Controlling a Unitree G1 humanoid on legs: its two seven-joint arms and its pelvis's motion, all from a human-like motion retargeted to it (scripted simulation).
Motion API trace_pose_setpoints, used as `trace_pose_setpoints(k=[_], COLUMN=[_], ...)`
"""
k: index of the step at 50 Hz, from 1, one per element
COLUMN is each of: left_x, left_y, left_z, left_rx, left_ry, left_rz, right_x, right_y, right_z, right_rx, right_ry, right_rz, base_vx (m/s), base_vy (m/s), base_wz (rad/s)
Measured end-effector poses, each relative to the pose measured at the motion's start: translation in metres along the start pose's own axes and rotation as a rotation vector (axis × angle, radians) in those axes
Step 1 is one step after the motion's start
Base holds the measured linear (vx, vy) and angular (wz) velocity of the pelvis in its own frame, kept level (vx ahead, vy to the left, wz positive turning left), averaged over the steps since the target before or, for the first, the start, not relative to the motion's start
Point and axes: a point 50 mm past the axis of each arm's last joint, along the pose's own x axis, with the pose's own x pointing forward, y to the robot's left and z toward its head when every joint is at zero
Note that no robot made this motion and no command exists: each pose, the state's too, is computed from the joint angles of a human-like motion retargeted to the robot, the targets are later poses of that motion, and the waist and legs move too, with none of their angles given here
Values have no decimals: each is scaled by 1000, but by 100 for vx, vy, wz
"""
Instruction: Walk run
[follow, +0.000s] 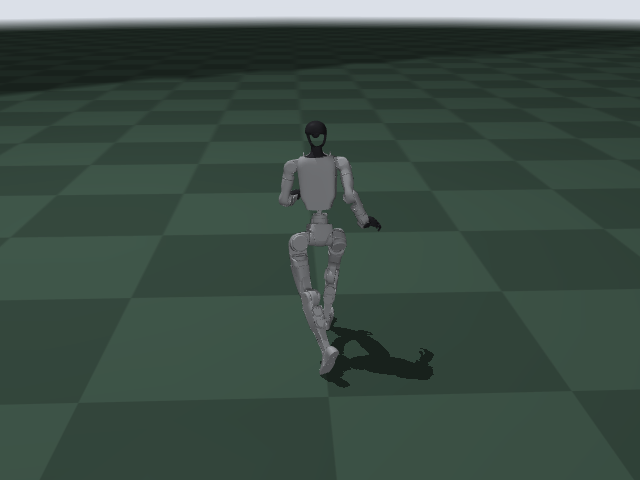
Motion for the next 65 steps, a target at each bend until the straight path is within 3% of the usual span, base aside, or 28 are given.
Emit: trace_pose_setpoints(k=[5, 8, 10, 14, 18, 22, 26, 32, 35, 37, 41, 45, 47, 50, 55, 58, 61, 63, 65], left_x=[-79, -142, -154, -183, -141, -76, -47, 6, 8, -6, -54, -117, -132, -149, -104, -72, -78, -74, -59], left_y=[-46, -111, -116, -88, -38, -13, -30, -8, 6, 8, -60, -105, -92, -47, 7, 21, -2, -11, -7], left_z=[-61, -83, -84, -79, -76, -72, -74, -13, 19, 14, -46, -72, -69, -54, -51, -49, -71, -78, -66], left_rx=[-137, -498, -649, -583, -413, -345, -490, -168, -34, -63, -289, -397, -286, -20, 168, 245, 129, 16, 19], left_ry=[401, 643, 599, 573, 393, 287, 200, -15, -110, -81, 220, 515, 542, 536, 411, 334, 437, 445, 362], left_rz=[9, 16, 149, 347, 247, -49, 77, -134, -123, -50, -59, -74, -72, -20, -69, -145, -179, -189, -211], right_x=[65, 75, 77, 78, 67, 32, -44, -12, 8, 27, 59, 57, 64, 61, 78, 70, 7, -19, -20], right_y=[77, 103, 97, 63, 55, 82, 76, 0, -1, 22, 64, 99, 85, 76, 64, 74, 94, 84, 59], right_z=[112, 174, 210, 230, 190, 79, -2, -10, 20, 62, 130, 221, 247, 260, 226, 155, 70, 33, 14], right_rx=[163, 285, 221, 81, 126, -278, -331, -136, -22, 43, 123, 500, 479, 179, -34, -179, -305, -323, -269], right_ry=[-348, -484, -663, -824, -692, -358, -16, -70, -245, -457, -631, -721, -856, -1045, -939, -699, -411, -286, -217], right_rz=[224, 376, 422, 281, 45, 311, 505, 57, -51, 42, 113, 276, 300, 329, 125, 219, 436, 585, 533], base_vx=[256, 295, 263, 204, 252, 257, 289, 235, 194, 241, 285, 259, 253, 202, 211, 235, 302, 249, 207], base_vy=[-28, -7, 4, -20, -8, -12, -8, -24, -48, -54, -8, 15, 27, -2, 3, -6, -6, 7, 0], base_wz=[-170, -78, -92, -128, -39, 94, 9, 132, 31, -121, -134, -58, -65, -129, -20, 172, 25, 33, 127])
